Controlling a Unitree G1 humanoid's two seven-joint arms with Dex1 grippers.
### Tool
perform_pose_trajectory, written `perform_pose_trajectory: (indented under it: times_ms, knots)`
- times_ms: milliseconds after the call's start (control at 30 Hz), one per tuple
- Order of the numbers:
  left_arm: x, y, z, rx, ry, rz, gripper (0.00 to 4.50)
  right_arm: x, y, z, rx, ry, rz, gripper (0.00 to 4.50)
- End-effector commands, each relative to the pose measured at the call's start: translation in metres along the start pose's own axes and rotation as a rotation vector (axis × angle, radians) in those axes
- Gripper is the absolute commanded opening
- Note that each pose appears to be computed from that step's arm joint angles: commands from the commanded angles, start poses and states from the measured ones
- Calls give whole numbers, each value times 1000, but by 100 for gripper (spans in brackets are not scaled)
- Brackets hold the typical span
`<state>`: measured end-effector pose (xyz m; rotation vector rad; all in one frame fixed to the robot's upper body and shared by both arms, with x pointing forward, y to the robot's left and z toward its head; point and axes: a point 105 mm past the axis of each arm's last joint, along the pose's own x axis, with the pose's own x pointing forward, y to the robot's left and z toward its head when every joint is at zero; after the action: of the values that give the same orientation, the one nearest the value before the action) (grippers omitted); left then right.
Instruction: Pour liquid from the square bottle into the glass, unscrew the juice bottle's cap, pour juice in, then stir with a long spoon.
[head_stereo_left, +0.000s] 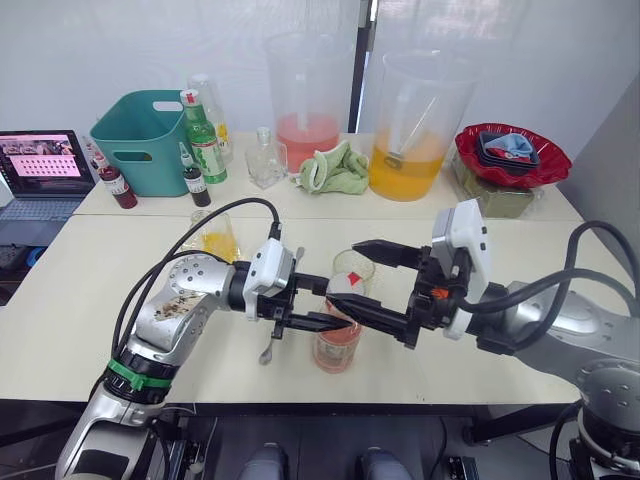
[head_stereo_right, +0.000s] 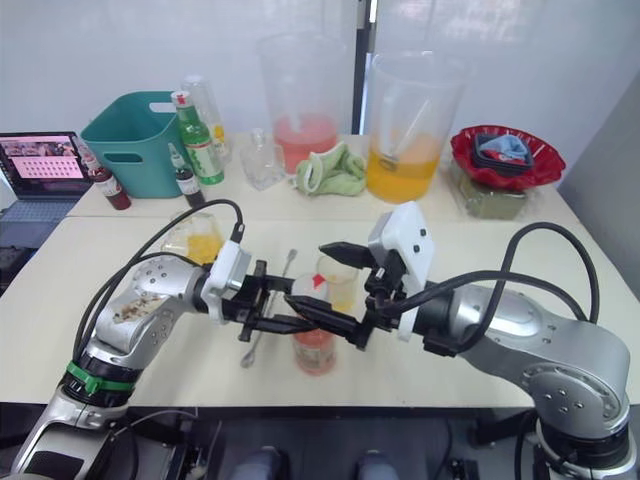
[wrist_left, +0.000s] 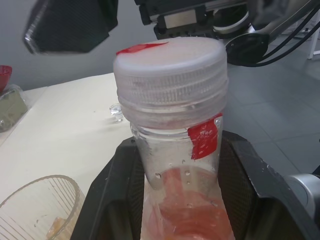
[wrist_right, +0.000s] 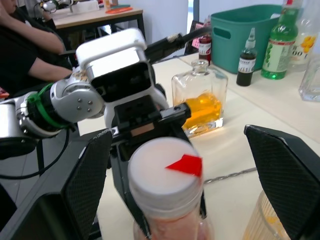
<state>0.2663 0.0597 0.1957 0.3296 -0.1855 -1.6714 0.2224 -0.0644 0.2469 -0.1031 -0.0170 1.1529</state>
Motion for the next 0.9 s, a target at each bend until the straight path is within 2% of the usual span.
perform_pose_trajectory:
  times_ms: [33, 267, 567, 733, 900]
  knots:
    - [2, 2, -9, -9, 55, 5, 195, -1, 6, 7, -22, -25, 28, 445]
    - [5, 3, -3, -5, 54, 3, 195, 3, 4, 6, -16, -25, 29, 445]
    - [7, -1, -1, -5, 56, -1, 195, 4, 4, 5, -10, -27, 20, 167]
    - [7, -2, 0, -6, 60, -2, 195, 2, 5, 5, -17, -22, 48, 167]
    - [4, -1, 0, -5, 69, -1, 195, -1, 3, -1, -44, 46, 315, 167]
